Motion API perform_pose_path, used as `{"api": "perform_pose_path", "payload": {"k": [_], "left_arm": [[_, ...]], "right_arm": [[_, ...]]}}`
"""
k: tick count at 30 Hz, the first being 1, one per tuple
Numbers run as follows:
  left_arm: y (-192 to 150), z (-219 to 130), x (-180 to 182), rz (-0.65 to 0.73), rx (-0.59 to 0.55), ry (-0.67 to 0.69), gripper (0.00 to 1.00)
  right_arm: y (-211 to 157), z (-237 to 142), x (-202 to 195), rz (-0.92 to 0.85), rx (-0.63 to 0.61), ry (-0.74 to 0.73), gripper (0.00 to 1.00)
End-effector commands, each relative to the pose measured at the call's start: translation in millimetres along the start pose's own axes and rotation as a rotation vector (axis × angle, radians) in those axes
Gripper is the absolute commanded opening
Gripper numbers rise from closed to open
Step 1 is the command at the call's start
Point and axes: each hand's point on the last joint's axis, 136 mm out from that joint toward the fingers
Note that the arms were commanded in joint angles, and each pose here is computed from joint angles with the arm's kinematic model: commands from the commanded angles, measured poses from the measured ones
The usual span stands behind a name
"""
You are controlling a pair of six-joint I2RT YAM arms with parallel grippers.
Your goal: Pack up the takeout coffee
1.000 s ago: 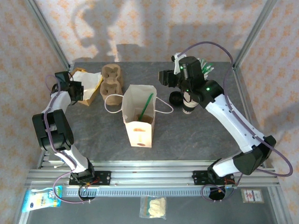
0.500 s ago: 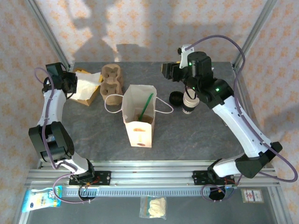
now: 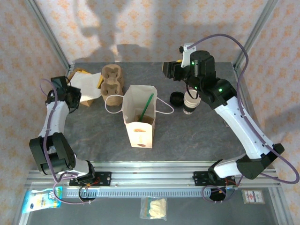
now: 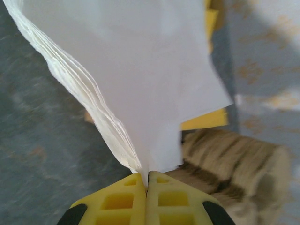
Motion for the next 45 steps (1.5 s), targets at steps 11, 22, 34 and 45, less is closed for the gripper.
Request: {"api": "perform_pose_path", "payload": {"k": [11, 22, 34, 45], "left_arm": [[-10.1, 3.4, 27.7, 0.023, 0.003, 0.032, 0.24], [-15.4, 10.4, 45.7, 0.0, 0.011, 0.06, 0.5], [-13.3, 16.0, 52.5, -0.022, -0.007, 0.07, 0.5], [-12.4, 7.5, 42.2, -0.024, -0.006, 0.046, 0.16]], "right_arm": [[16.7, -4.6, 3.7, -0.001, -0.024, 0.02, 0.62], [14.1, -10.4, 0.9, -0.001, -0.025, 0.01, 0.62], [12.6, -10.7, -1.2, -0.01, -0.021, -0.001, 0.62], [20.2, -18.2, -2.0, -0.01, -0.044, -0.006, 0.62]]}}
Point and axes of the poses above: each hand's point on the last joint's axis, 136 mm out from that joint toward the fingers, its own z axis out along the fingers, its own x axis along the line the jaws close on, y = z × x, and after that the axes turned 7 degrees about -z, right-handed
